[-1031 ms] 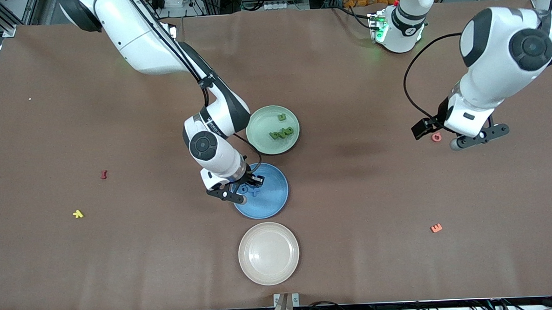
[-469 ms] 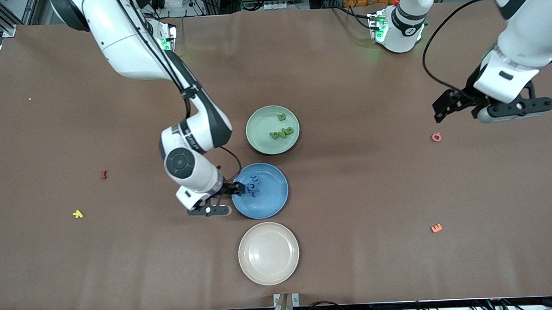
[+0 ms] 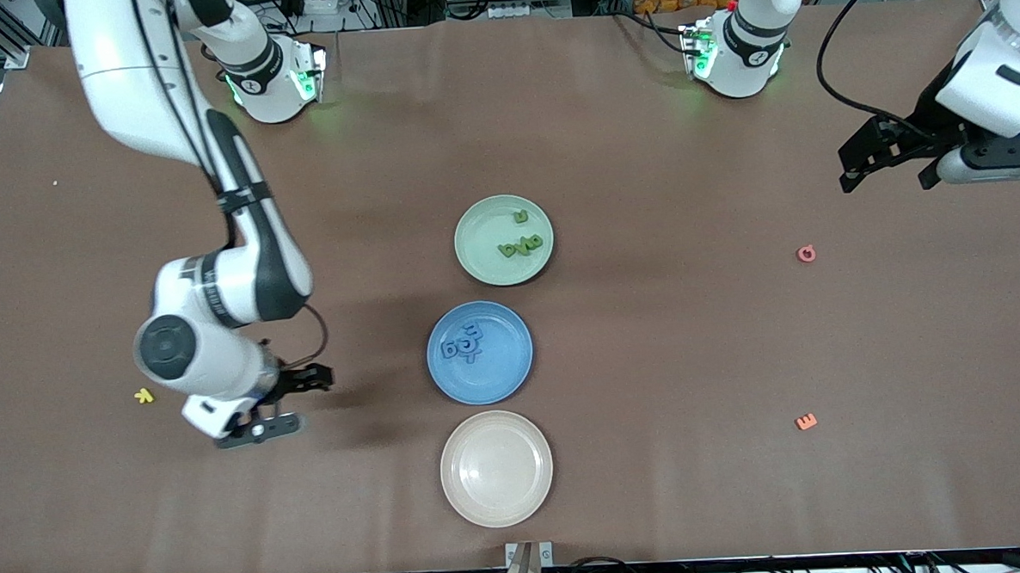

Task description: Sort letters by color into matching plates

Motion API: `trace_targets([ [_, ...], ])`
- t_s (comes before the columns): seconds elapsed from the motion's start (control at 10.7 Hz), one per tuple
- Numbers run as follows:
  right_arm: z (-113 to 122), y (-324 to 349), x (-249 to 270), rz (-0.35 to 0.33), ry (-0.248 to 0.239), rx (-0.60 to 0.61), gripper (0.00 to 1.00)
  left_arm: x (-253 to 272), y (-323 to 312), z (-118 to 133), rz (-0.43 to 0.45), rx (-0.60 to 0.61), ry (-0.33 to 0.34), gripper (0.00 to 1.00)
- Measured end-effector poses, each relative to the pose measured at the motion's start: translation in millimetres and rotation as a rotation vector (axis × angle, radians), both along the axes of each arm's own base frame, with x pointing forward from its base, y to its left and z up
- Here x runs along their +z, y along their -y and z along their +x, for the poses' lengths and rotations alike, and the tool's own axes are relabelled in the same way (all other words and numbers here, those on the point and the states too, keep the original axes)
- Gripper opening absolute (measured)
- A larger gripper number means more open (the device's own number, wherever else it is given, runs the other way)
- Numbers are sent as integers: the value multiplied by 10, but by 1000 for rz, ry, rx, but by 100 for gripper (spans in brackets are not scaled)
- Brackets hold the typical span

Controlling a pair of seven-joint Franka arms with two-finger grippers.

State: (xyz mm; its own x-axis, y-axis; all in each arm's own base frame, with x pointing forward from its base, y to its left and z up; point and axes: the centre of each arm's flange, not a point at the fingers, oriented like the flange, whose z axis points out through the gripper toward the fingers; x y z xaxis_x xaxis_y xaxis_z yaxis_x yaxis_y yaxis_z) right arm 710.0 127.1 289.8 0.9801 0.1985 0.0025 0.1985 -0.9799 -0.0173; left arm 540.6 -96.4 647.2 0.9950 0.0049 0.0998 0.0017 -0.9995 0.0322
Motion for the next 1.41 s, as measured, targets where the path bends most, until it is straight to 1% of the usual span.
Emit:
trace_targets([
  [0.09,47,405,-2,-22,-9,22,100,34,3,16,2,-1,-5,100],
  [0.28,97,1208,30,-73,-11,46,100,10,40,37,4,-8,-18,100],
  [0.47,87,1828,180,-79,6,3,100,48,80,37,2,-15,-11,100],
  [0.56,66,2013,360,-77,20,-23,100,66,81,34,2,-16,-9,100],
  [0.66,9,2148,619,-74,21,-45,100,71,93,31,2,-18,-8,100],
  [0.84,-236,2297,1298,-51,-19,-75,100,65,203,9,3,-39,-11,100],
  [1.03,-577,2307,2042,-14,-48,-84,100,63,266,-3,7,-84,-11,100],
  [1.22,-967,2273,2737,21,-52,-95,100,63,242,5,42,-158,-6,100],
  [1.41,-1323,2083,3299,48,-46,-135,100,64,271,1,49,-170,-5,100],
])
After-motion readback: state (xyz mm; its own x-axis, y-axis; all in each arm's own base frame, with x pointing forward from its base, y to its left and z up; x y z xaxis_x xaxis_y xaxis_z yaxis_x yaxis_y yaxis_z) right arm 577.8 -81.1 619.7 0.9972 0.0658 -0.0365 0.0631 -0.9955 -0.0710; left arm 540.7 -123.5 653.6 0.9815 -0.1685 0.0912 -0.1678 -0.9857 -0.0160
